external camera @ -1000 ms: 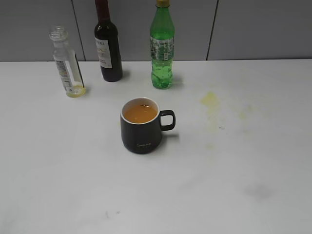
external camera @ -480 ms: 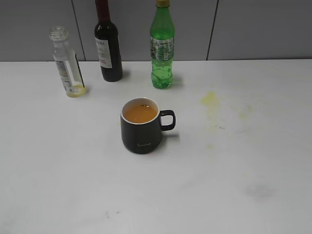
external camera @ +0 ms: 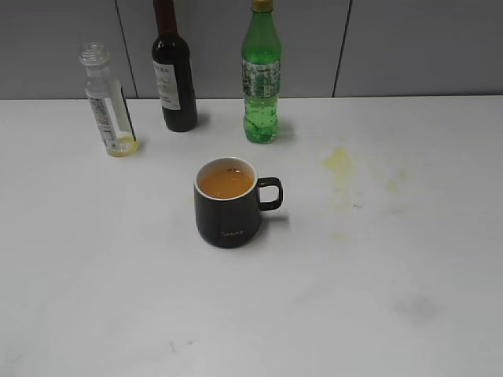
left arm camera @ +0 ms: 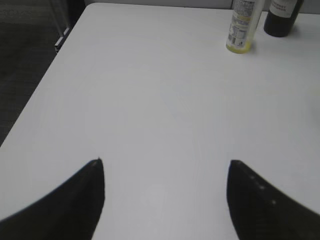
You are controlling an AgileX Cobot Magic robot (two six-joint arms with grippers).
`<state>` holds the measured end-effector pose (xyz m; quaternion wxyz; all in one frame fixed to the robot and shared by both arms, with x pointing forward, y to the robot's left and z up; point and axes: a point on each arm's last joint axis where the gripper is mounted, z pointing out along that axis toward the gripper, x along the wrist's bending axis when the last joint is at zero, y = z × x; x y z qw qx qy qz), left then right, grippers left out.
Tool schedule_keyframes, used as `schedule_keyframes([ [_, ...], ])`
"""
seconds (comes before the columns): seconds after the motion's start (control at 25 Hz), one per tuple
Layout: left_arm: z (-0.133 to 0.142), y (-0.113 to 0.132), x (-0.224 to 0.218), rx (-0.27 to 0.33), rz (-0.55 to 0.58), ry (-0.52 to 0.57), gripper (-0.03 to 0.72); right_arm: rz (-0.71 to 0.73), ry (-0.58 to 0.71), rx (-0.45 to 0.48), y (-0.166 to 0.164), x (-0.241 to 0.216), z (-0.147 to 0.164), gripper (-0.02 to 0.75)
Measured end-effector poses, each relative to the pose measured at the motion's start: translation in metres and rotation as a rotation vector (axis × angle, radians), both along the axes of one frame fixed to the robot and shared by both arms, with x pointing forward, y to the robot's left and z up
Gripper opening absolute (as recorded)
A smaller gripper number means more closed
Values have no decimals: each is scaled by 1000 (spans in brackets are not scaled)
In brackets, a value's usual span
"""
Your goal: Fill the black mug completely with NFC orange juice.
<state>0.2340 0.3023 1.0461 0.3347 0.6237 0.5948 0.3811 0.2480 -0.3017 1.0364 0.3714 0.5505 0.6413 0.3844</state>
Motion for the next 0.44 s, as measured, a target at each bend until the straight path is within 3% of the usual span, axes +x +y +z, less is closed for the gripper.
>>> schedule_keyframes([
  [0.44,0,0,0,0,2,-1,583,0,0,0,0,0,0,514],
])
